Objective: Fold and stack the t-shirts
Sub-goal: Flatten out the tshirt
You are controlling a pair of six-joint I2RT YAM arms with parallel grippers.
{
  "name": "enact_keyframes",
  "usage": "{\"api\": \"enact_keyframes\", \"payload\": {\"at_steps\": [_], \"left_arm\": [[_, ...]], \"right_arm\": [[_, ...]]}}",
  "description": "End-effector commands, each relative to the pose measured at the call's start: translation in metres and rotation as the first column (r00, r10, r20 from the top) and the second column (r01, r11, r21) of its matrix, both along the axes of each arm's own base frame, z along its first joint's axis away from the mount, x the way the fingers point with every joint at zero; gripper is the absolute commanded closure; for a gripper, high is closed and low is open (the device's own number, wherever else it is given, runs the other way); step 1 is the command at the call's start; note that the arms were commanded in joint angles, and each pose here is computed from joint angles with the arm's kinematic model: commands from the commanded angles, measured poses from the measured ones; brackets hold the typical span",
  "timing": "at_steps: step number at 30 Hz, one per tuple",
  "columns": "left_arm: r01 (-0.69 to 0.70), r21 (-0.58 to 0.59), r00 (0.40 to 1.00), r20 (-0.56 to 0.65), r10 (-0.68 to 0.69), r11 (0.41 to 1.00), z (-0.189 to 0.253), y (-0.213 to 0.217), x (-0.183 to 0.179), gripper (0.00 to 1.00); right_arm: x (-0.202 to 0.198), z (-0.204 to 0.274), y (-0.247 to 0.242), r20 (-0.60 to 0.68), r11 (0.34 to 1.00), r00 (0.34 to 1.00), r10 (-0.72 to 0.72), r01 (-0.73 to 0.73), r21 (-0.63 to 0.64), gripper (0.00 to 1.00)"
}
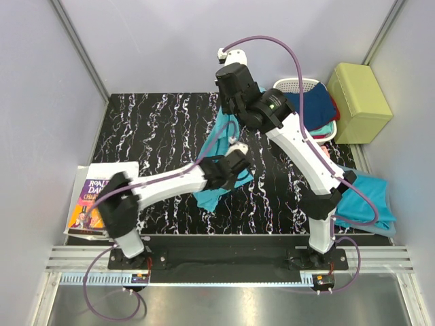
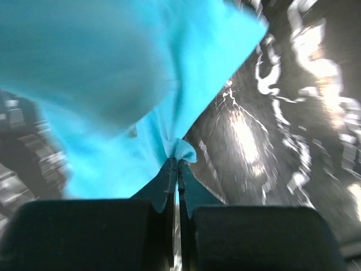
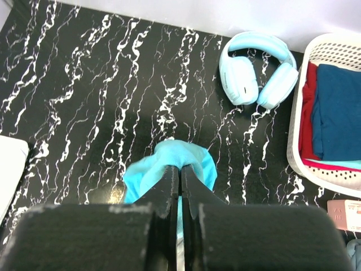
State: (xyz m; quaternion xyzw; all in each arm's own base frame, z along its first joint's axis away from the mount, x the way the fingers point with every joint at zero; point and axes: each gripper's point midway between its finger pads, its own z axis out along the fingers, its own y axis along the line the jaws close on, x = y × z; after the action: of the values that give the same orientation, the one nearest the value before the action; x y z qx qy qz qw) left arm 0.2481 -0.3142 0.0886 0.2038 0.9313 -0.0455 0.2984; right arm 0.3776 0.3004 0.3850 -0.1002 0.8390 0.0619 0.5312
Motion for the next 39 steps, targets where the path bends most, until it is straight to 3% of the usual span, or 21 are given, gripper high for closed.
{"api": "enact_keyframes", "payload": {"at_steps": [1, 4, 12, 18, 19, 25, 28, 39], "left_arm": [[-0.069, -0.111, 0.981, 0.173, 0.087, 0.991, 0.094, 0.029, -0.002, 1.0], [-0.115, -0.193, 0.958, 0.238, 0.16, 0.974, 0.144, 0.061, -0.012, 1.0], [-0.308, -0.26, 0.859, 0.337, 0.385, 0.915, 0.217, 0.153, -0.02, 1.0], [-0.494, -0.271, 0.713, 0.418, 0.563, 0.826, 0.264, 0.231, -0.023, 1.0], [-0.533, -0.304, 0.655, 0.443, 0.612, 0.79, 0.281, 0.247, -0.022, 1.0], [-0.603, -0.363, 0.49, 0.535, 0.688, 0.711, 0.338, 0.298, -0.036, 1.0], [-0.611, -0.412, 0.444, 0.53, 0.723, 0.677, 0.351, 0.31, -0.044, 1.0], [-0.587, -0.526, 0.414, 0.459, 0.786, 0.616, 0.365, 0.332, -0.068, 1.0]], "right_arm": [[0.003, 0.042, -0.02, 0.094, 0.996, 0.994, -0.059, 0.053, 0.066, 1.0], [0.005, 0.043, -0.025, 0.102, 0.996, 0.992, -0.075, 0.069, 0.062, 1.0], [0.006, 0.053, -0.057, 0.138, 0.984, 0.974, -0.18, 0.176, 0.039, 1.0], [-0.014, 0.073, -0.103, 0.187, 0.953, 0.934, -0.304, 0.302, 0.039, 1.0], [-0.016, 0.073, -0.109, 0.19, 0.948, 0.929, -0.317, 0.318, 0.028, 1.0], [-0.05, 0.115, -0.16, 0.274, 0.914, 0.872, -0.405, 0.389, 0.113, 1.0], [-0.067, 0.129, -0.182, 0.309, 0.906, 0.852, -0.424, 0.394, 0.156, 1.0], [-0.118, 0.121, -0.241, 0.333, 0.884, 0.819, -0.467, 0.435, 0.17, 1.0]]}}
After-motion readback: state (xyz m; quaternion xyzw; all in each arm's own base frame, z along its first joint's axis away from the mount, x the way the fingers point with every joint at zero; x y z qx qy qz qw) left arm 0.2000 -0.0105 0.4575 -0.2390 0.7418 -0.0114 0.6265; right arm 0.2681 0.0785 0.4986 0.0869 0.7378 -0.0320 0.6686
